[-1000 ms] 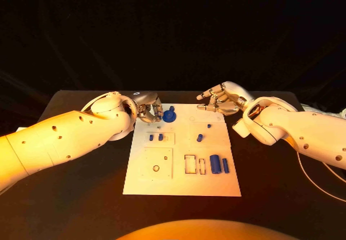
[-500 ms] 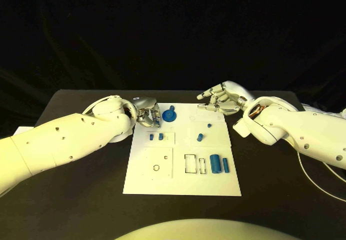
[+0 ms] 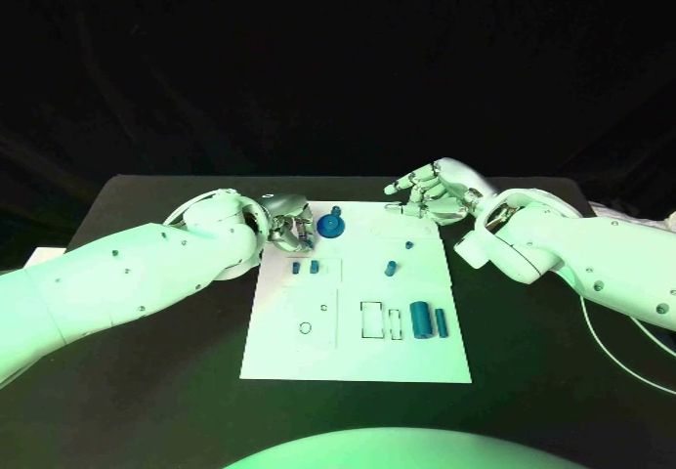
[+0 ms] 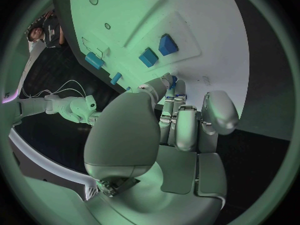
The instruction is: Assemble the parts on the task board
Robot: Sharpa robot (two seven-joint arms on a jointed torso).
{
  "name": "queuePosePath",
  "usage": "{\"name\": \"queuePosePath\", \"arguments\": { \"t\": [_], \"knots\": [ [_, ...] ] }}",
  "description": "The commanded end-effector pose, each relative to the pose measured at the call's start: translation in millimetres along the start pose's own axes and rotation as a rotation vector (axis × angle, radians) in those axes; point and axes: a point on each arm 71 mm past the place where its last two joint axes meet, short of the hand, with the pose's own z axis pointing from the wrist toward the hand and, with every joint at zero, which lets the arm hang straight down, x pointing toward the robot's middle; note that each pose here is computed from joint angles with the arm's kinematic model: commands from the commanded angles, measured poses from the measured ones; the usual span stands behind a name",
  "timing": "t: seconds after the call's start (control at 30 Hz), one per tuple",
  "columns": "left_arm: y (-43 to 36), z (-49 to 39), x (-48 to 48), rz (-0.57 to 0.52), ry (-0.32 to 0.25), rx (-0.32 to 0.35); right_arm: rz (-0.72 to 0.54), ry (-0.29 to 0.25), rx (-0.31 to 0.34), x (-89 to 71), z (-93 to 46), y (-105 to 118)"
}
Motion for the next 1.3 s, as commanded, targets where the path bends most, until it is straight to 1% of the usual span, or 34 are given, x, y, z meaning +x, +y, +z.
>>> {"name": "queuePosePath", "arguments": {
  "t": [0.03,0.33,0.73,1.3],
  "knots": [
    [-1.9,0.6,1.8,-0.003,0.023,0.004,-0.001,0.005,-0.006,1.0,0.1,1.0],
    [-3.1,1.9,3.1,-0.001,0.033,0.002,-0.001,0.005,-0.007,1.1,-0.1,1.4],
    [-2.8,4.0,8.8,0.003,0.067,-0.016,-0.001,0.006,-0.001,1.1,-0.2,1.0],
    [-1.4,4.1,9.3,0.003,0.07,-0.022,-0.001,0.01,0.006,1.1,-0.2,0.0]
  ]
}}
